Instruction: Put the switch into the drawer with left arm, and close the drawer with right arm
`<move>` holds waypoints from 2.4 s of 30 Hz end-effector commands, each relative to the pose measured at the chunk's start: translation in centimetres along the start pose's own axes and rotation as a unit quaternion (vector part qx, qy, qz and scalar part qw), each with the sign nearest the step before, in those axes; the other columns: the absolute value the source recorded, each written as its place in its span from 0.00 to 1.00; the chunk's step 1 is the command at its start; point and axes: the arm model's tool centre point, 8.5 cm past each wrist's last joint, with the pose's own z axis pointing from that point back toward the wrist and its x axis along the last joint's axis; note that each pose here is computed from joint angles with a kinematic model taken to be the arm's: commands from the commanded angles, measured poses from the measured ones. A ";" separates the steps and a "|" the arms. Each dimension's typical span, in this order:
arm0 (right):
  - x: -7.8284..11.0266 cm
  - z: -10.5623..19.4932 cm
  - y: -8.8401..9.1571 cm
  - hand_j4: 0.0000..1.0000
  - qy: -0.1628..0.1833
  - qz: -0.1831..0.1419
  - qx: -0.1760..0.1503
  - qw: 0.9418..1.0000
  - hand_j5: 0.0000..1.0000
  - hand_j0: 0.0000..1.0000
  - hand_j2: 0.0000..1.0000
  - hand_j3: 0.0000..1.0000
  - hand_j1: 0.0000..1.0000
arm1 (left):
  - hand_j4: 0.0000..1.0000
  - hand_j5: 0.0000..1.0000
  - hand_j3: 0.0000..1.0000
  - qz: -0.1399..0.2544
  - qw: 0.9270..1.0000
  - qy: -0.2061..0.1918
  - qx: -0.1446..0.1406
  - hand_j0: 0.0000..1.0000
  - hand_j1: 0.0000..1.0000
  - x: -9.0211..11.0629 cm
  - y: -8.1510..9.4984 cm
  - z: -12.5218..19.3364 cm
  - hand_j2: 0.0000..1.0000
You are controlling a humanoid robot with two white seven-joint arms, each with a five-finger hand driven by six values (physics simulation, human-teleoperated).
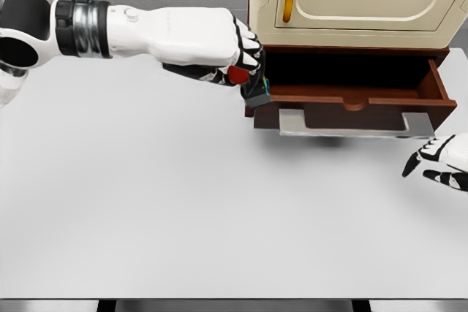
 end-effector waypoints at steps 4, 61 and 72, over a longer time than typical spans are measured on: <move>0.2 -0.5 0.5 0.52 -0.011 -0.017 0.001 1.000 0.52 0.52 0.52 0.52 0.52 | 0.39 0.39 0.39 0.004 1.000 -0.006 0.014 0.39 0.39 -0.4 0.8 -1.0 0.39; 0.2 -0.4 0.7 0.52 -0.011 -0.019 0.005 1.000 0.52 0.52 0.52 0.52 0.52 | 1.00 1.00 1.00 0.023 0.986 -0.125 0.111 1.00 1.00 2.0 8.0 -9.7 1.00; 0.2 -0.4 0.5 0.51 -0.011 -0.018 0.003 1.000 0.51 0.51 0.51 0.51 0.51 | 1.00 1.00 1.00 0.042 0.992 0.099 0.061 1.00 1.00 -0.9 4.3 12.8 1.00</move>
